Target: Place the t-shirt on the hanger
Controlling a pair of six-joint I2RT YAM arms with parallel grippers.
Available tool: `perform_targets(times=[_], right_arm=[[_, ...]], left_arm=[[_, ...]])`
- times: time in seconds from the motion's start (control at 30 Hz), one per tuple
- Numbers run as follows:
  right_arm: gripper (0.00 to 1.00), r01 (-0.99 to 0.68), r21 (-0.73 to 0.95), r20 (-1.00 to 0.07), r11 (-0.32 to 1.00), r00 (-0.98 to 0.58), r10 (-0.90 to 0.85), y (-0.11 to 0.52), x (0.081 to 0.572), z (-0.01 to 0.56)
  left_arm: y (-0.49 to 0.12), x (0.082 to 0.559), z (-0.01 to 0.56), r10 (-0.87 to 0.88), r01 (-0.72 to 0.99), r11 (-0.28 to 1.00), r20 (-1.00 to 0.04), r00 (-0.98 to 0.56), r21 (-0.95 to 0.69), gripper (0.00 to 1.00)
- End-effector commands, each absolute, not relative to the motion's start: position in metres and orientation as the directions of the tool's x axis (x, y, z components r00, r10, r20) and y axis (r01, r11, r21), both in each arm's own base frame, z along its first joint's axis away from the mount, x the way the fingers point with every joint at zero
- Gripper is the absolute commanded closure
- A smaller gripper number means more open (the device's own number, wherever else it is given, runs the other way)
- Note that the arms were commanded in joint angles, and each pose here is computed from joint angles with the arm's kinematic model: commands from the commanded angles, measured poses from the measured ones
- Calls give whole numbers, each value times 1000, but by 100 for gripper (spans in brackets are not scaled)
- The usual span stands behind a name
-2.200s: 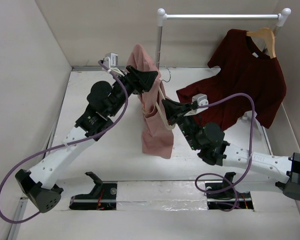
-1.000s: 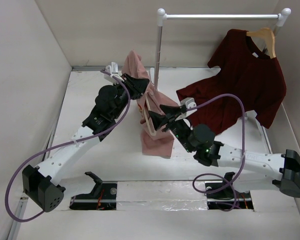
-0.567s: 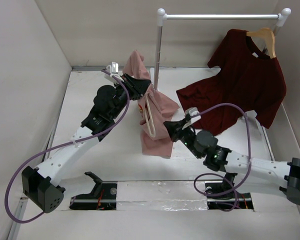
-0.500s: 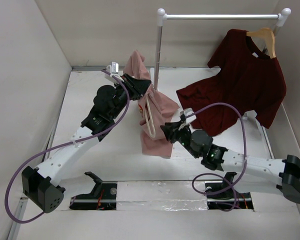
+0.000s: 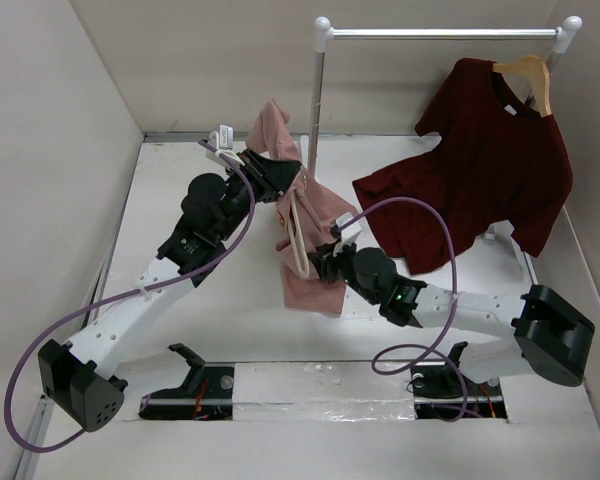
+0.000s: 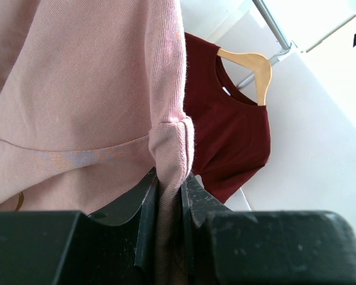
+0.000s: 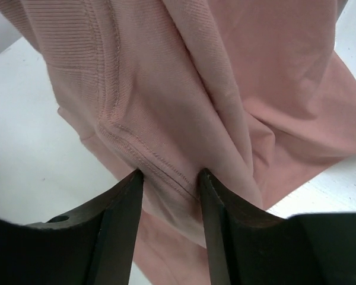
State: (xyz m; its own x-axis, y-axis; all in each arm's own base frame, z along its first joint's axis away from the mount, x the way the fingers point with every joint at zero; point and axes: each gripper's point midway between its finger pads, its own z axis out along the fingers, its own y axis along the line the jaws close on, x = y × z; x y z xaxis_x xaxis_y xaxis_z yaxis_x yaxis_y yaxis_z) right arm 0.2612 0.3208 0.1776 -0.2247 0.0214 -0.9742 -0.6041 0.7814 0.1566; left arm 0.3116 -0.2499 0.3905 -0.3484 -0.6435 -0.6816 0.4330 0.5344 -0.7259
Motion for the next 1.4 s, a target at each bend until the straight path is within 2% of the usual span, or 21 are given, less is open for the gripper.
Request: perform_targets(times=[0.0,0.07,0.1,0.2,0.37,0.7,0.97,1.1,1.17,1.37], right_arm=[[80,-610,167,-985,774,-136,105,331,273,217],[97,-614,172,-984,770,-142,107,333,269,219],[100,-619,190,-980,762,-163,112,334,262,216],[100,-649,217,-974,730,-199,112,338,242,208],[100,-645,299,-936,703,-343,83,326,201,163],[100,-701,424,-867,573,-498,32,317,129,153],[100,-735,429,-871,525,-490,25,305,110,202],[100,-756,434,-883,490,-465,66,302,108,251],[100,-771,403,-889,493,-457,13,304,106,256],[100,-798,348,-931,492,-357,79,320,122,326]], left_arm=[[-243,298,430,-689,517,476,-667,-283,-711,100],[-242,298,432,-690,519,480,-670,-275,-707,100],[-238,302,434,-691,511,495,-675,-259,-703,100],[-235,305,440,-704,524,491,-671,-233,-696,100],[-235,320,456,-732,543,496,-663,-159,-678,100],[-232,353,491,-759,534,539,-651,-29,-651,100],[-237,374,462,-719,489,603,-695,-11,-631,100],[-243,378,439,-717,486,595,-696,-37,-640,100],[-246,380,430,-714,481,594,-698,-54,-645,100],[-255,374,408,-720,493,551,-683,-127,-673,100]])
